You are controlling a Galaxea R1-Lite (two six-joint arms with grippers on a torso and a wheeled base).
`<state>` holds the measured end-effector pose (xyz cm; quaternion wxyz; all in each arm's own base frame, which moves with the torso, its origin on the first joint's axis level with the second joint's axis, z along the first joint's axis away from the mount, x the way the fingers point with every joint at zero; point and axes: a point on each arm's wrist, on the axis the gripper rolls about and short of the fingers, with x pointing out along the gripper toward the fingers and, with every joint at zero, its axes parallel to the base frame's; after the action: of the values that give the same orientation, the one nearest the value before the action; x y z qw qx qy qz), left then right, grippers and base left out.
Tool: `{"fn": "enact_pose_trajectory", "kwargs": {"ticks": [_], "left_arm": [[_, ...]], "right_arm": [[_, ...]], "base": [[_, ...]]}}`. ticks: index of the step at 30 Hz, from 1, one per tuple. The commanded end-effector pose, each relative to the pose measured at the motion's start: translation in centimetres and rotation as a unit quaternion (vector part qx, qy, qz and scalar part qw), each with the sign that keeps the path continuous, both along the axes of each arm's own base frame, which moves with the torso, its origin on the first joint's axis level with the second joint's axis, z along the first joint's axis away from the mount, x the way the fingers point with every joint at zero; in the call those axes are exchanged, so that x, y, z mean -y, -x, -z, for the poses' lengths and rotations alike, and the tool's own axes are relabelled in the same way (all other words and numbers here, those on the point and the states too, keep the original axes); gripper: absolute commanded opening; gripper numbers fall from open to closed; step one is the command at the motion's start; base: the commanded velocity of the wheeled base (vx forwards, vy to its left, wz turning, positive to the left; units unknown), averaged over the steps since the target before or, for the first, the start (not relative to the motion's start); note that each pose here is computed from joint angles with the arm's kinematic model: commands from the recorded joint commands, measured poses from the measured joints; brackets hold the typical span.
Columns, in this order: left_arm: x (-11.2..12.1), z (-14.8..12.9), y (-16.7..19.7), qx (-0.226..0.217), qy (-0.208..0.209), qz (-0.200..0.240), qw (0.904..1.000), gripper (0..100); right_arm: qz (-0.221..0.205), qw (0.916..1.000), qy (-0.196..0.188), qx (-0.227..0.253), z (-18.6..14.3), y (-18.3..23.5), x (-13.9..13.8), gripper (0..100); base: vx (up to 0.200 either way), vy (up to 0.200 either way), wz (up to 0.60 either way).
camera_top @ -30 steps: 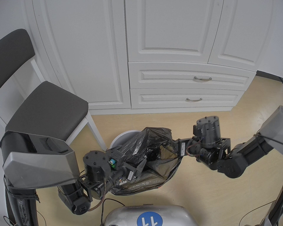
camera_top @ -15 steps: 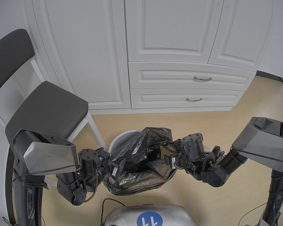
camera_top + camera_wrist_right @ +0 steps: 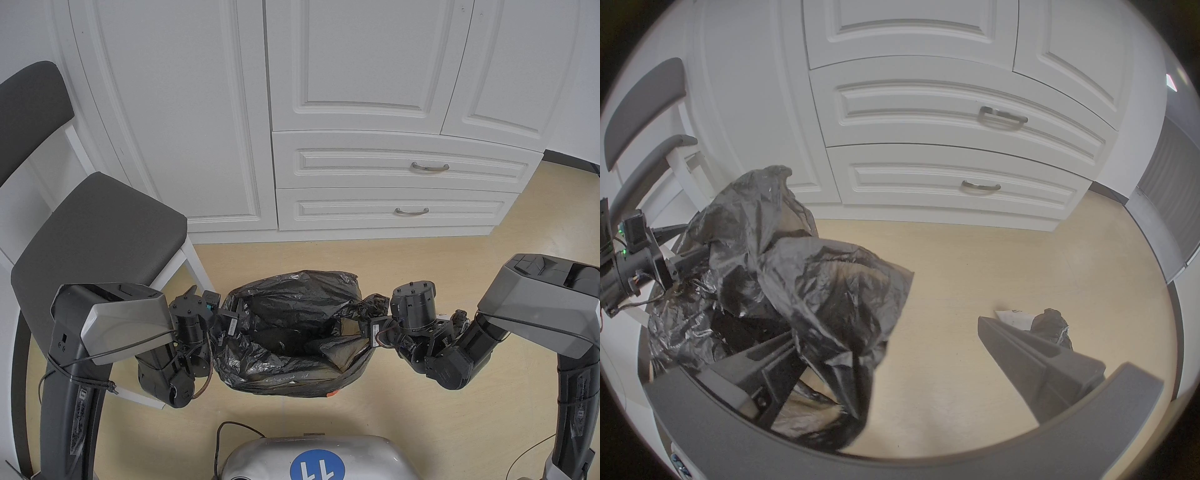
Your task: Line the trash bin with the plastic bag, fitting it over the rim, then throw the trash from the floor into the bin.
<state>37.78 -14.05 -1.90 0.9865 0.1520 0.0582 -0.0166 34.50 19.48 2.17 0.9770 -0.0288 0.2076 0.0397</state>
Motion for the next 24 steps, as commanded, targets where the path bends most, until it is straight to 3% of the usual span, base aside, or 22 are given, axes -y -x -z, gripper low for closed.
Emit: {"fn": "enact_pose_trajectory", "kwargs": {"ticks": [1,8,9,13,24], "left_arm": [[0.6,0.9,-1.8,0.022,0.009,-0.016,0.9996,100],[1.6,0.6,-3.1,0.051,0.026,-0.033,0.9978,100],[2.8,0.1,-3.4,0.067,0.056,-0.024,0.9959,100],[4.4,-0.8,-3.8,0.091,0.087,-0.01,0.992,100],[5.5,-0.2,-7.1,0.15,0.114,-0.03,0.9815,100]], "right_arm": [[0.007,0.9999,0.008,-0.012,1.5,-0.6,0.3,100],[0.01,0.9999,0.006,-0.008,1.3,-0.8,0.5,100],[0.015,0.9999,0.003,-0.005,1.1,-1.1,0.8,100],[0.029,0.9996,-0.004,0.007,0.6,-2.1,1.4,100],[0.066,0.9968,-0.019,0.041,0.0,-4.5,3.0,100]], "base": [[0.0,0.0,0.0],[0.0,0.0,0.0],[0.0,0.0,0.0],[0.0,0.0,0.0],[0.0,0.0,0.0]]}}
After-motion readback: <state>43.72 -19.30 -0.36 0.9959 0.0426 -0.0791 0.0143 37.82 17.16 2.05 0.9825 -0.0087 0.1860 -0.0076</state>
